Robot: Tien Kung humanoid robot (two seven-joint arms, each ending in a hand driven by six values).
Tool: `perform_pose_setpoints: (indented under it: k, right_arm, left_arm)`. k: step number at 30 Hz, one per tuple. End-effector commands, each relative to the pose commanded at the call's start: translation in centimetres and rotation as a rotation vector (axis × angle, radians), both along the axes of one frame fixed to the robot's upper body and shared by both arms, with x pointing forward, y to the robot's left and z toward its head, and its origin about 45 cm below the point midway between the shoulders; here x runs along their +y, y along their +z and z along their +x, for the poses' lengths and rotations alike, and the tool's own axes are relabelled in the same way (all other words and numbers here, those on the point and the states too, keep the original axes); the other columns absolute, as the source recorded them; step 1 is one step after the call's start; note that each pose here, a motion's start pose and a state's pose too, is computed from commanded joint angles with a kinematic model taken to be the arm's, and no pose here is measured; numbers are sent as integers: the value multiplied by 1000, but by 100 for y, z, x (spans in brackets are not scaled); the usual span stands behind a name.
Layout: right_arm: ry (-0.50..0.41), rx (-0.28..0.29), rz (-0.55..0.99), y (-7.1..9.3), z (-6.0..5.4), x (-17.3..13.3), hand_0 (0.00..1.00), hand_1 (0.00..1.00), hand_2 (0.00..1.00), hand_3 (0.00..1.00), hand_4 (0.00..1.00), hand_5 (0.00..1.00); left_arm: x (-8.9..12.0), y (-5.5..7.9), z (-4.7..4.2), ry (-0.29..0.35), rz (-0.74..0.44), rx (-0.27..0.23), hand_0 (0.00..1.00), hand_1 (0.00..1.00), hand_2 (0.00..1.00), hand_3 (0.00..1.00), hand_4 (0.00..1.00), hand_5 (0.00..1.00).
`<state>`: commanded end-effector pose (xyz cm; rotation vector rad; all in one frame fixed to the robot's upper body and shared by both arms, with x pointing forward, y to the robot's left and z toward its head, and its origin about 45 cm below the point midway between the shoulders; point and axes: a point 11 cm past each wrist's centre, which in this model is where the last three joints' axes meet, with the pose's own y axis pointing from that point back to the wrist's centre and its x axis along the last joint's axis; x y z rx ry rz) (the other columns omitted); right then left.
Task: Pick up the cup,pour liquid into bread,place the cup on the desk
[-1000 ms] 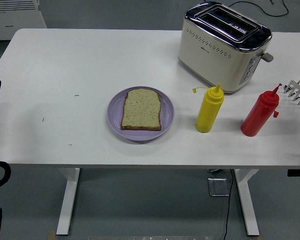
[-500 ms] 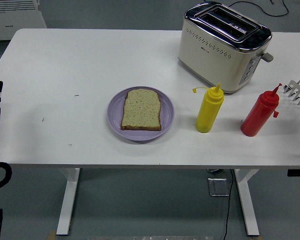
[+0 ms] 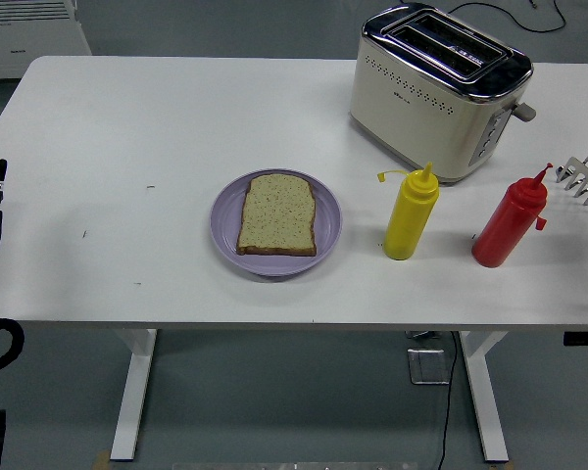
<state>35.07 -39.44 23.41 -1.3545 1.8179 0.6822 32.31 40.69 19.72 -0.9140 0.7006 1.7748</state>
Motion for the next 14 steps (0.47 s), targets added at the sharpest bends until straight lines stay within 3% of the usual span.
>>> perform_pose_setpoints:
  k: [14]
  right_arm:
    - [0, 9, 6, -23, -2, 2, 805, 750, 787, 823, 751, 563]
  left_arm:
    - [8, -14, -12, 3, 0, 5, 793, 761, 757, 691, 570, 998]
